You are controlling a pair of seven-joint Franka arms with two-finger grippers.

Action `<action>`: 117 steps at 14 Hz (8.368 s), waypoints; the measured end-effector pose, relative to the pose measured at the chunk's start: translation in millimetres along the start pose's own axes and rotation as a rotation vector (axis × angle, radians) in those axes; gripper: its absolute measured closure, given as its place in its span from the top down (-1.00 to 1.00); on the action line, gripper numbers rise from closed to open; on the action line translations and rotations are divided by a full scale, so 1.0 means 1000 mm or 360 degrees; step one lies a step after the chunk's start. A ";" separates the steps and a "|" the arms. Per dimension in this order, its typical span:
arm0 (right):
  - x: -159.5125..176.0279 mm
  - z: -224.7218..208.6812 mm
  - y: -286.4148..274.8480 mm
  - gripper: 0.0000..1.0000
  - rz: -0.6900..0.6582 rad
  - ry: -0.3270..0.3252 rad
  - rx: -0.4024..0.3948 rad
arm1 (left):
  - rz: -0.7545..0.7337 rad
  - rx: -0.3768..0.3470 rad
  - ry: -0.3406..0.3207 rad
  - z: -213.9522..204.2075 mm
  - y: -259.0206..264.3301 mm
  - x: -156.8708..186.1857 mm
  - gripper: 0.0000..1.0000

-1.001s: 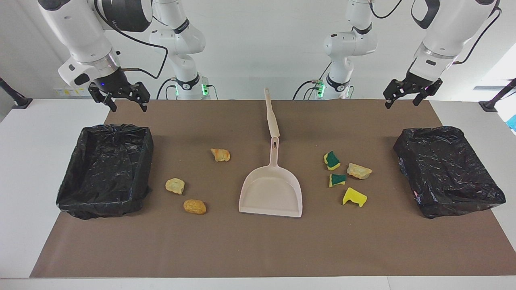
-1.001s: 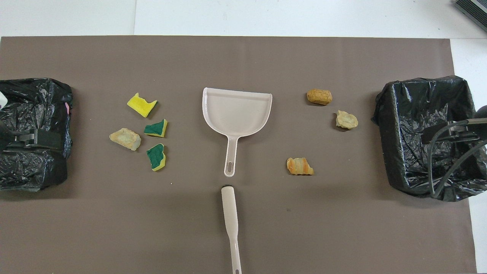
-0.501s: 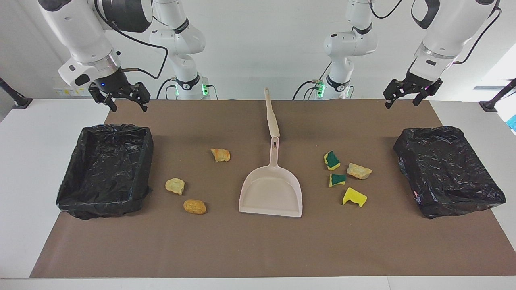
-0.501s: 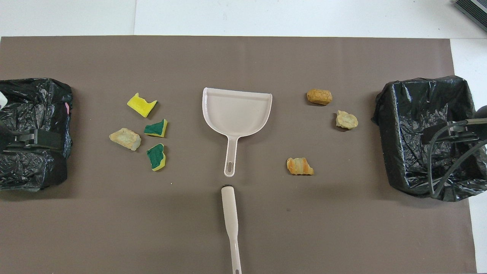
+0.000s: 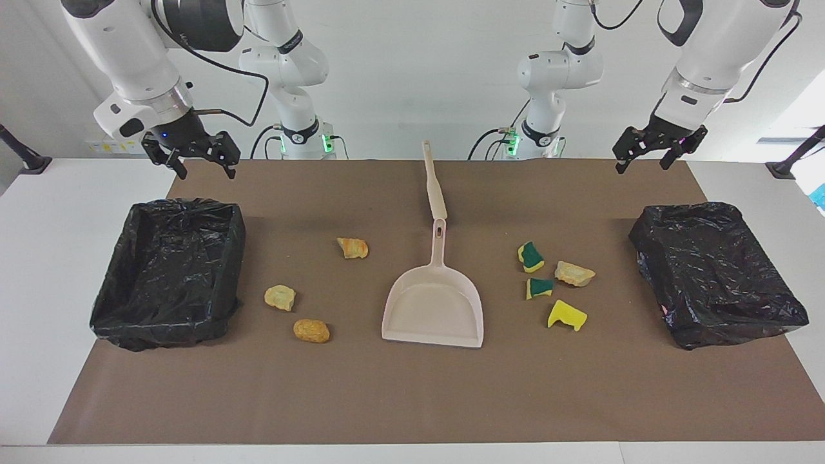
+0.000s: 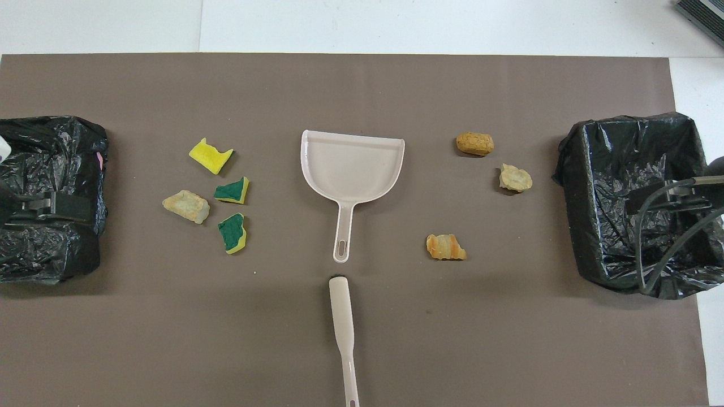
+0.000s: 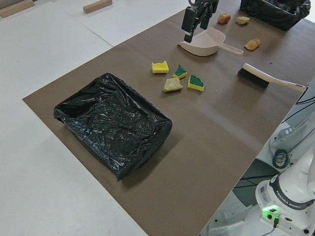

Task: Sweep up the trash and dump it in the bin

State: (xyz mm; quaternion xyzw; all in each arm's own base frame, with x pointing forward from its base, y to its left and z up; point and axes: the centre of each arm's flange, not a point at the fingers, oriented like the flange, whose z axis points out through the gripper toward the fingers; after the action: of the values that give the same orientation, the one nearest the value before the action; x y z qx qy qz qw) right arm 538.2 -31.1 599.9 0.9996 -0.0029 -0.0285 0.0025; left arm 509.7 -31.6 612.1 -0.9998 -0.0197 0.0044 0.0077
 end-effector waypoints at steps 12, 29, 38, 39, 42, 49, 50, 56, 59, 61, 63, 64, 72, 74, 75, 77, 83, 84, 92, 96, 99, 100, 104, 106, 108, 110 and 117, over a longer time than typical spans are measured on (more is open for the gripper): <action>0.000 0.000 0.000 1.00 -0.0001 0.0001 0.0000 | 0.0000 0.0000 0.0000 0.000 0.000 0.000 1.00; -0.001 -0.001 -0.001 1.00 -0.0003 0.0002 0.0000 | 0.0000 0.0000 0.0000 0.000 0.000 0.000 1.00; 0.000 -0.001 -0.038 1.00 -0.0077 0.0003 -0.0005 | 0.0000 0.0000 0.0000 0.000 0.000 0.000 1.00; 0.000 -0.001 -0.043 1.00 -0.0076 0.0002 -0.0004 | 0.0000 0.0000 0.0000 0.000 0.000 0.000 1.00; 0.002 0.006 -0.077 1.00 -0.0038 -0.0016 -0.0005 | 0.0000 0.0000 0.0000 0.000 0.000 0.000 1.00; 0.035 0.061 -0.177 1.00 0.0033 0.0031 0.0037 | 0.0000 0.0000 0.0003 -0.001 0.000 0.000 1.00; 0.040 0.071 -0.191 1.00 0.0021 0.0036 0.0051 | 0.0000 0.0000 0.0004 -0.001 0.000 0.000 1.00; 0.042 0.092 -0.213 1.00 -0.0024 0.0017 0.0047 | 0.0000 0.0000 0.0005 -0.001 0.000 0.000 1.00; 0.035 0.085 -0.209 1.00 -0.0025 0.0006 0.0019 | 0.0000 0.0000 0.0005 -0.002 0.000 0.000 1.00; 0.030 0.075 -0.204 1.00 -0.0051 0.0032 0.0007 | 0.0000 0.0000 0.0005 -0.002 0.000 0.000 1.00; 0.026 0.072 -0.197 1.00 -0.0059 0.0008 -0.0004 | 0.0000 0.0000 0.0005 -0.002 0.000 0.000 1.00; 0.025 0.072 -0.195 1.00 -0.0056 -0.0011 -0.0011 | 0.0000 0.0000 0.0005 -0.002 0.000 0.000 1.00; 0.029 0.094 -0.230 1.00 0.0093 -0.0008 0.0105 | 0.0000 -0.0001 0.0006 -0.002 0.000 0.000 1.00; 0.026 0.107 -0.265 1.00 0.0144 0.0009 0.0123 | 0.0001 -0.0001 0.0007 -0.002 0.000 0.000 1.00; 0.024 0.114 -0.280 1.00 0.0158 0.0014 0.0131 | 0.0003 -0.0001 0.0012 -0.003 0.000 0.000 1.00; 0.021 0.123 -0.303 1.00 0.0195 0.0023 0.0147 | 0.0011 -0.0003 0.0038 -0.006 0.002 0.002 1.00; 0.007 0.173 -0.393 1.00 0.0264 0.0078 0.0219 | 0.0013 -0.0008 0.0048 -0.008 0.003 0.002 1.00; 0.006 0.184 -0.405 1.00 0.0240 0.0101 0.0186 | 0.0012 -0.0007 0.0035 -0.005 0.003 0.001 1.00; 0.020 0.240 -0.448 0.80 0.0166 0.0180 0.0077 | 0.0087 -0.0033 -0.0090 0.041 0.015 -0.003 1.00; 0.019 0.242 -0.449 0.21 0.0164 0.0174 0.0071 | 0.0144 -0.0029 -0.0103 0.045 0.033 -0.006 1.00; 0.014 0.250 -0.449 0.21 0.0154 0.0146 0.0046 | 0.0175 -0.0027 -0.0122 0.051 0.043 -0.009 1.00; 0.013 0.250 -0.450 0.19 0.0153 0.0144 0.0044 | 0.0208 -0.0025 -0.0125 0.051 0.054 -0.011 1.00; 0.013 0.247 -0.447 -0.38 0.0154 0.0123 0.0018 | 0.0270 0.0001 -0.0213 0.061 0.082 -0.031 1.00; 0.020 0.238 -0.436 -0.38 0.0116 0.0142 0.0022 | 0.0279 -0.0003 -0.0246 0.070 0.085 -0.049 1.00; 0.038 0.217 -0.404 -0.38 0.0041 0.0156 0.0029 | 0.0224 -0.0038 -0.0245 0.078 0.085 -0.067 1.00; 0.058 0.189 -0.355 -0.38 -0.0078 0.0140 0.0054 | 0.0173 -0.0046 -0.0236 0.082 0.091 -0.082 1.00; 0.084 0.149 -0.238 -0.38 -0.0647 0.0066 -0.0008 | 0.0019 -0.0120 -0.0162 0.095 0.242 -0.180 1.00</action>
State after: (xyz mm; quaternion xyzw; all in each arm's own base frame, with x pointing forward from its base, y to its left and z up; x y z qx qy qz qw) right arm 615.3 205.4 444.8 0.9799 0.1991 -0.0080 -0.0006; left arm 338.3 -279.4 515.2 -0.9979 -0.0142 0.0545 -0.0311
